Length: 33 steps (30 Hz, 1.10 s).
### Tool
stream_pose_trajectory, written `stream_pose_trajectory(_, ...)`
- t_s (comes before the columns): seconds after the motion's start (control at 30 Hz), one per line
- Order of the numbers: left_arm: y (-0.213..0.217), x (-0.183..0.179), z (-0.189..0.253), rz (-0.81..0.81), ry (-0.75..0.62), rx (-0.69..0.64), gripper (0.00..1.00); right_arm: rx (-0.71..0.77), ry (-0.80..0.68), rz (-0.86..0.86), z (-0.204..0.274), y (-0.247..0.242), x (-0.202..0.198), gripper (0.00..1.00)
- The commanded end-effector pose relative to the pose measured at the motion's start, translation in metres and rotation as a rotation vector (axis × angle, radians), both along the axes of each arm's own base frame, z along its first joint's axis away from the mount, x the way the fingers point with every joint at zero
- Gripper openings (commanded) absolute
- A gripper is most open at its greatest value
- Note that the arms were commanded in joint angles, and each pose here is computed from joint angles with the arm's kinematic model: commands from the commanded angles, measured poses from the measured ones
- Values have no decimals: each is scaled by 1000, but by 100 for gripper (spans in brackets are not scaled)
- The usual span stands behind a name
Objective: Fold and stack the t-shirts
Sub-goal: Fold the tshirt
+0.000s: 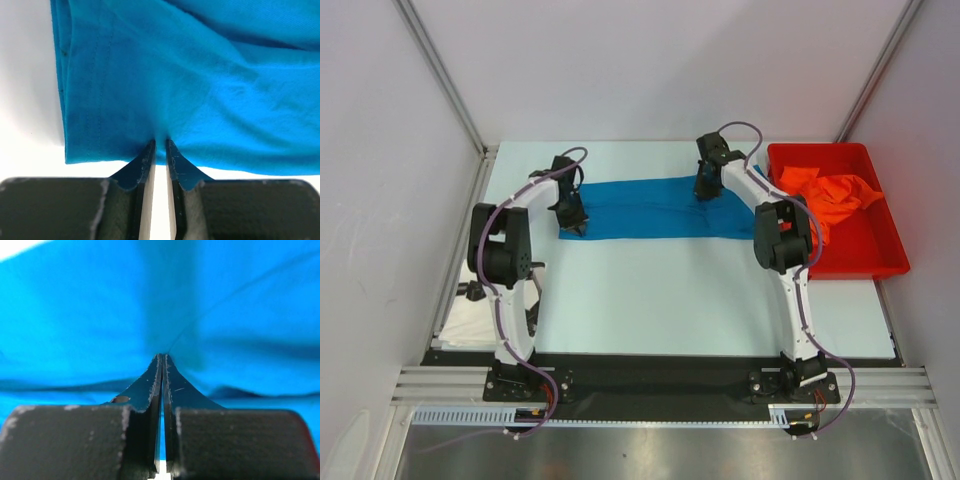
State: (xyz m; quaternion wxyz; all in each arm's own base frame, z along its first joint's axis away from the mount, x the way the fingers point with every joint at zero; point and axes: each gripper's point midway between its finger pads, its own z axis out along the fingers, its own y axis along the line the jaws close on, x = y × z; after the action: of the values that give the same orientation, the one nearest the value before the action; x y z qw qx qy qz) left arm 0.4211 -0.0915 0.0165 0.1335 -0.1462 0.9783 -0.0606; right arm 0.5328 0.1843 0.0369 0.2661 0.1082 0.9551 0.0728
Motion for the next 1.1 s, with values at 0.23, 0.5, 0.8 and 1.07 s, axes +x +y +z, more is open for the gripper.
stream_pose_trajectory(0.23,16,-9,29,-22,-57,38,20,83,-125,22,79,0,10,0)
stream_pose_trajectory(0.5,13,27,45,-16,-117,23,23,101,-17,37,57,-1,-34,0)
stream_pose_trajectory(0.8,31,33,13,29,-32,40,22,87,28,34,32,7,-44,0)
stream_pose_trajectory(1.07,33,-13,-9,59,45,37,23,71,49,4,2,0,-25,0)
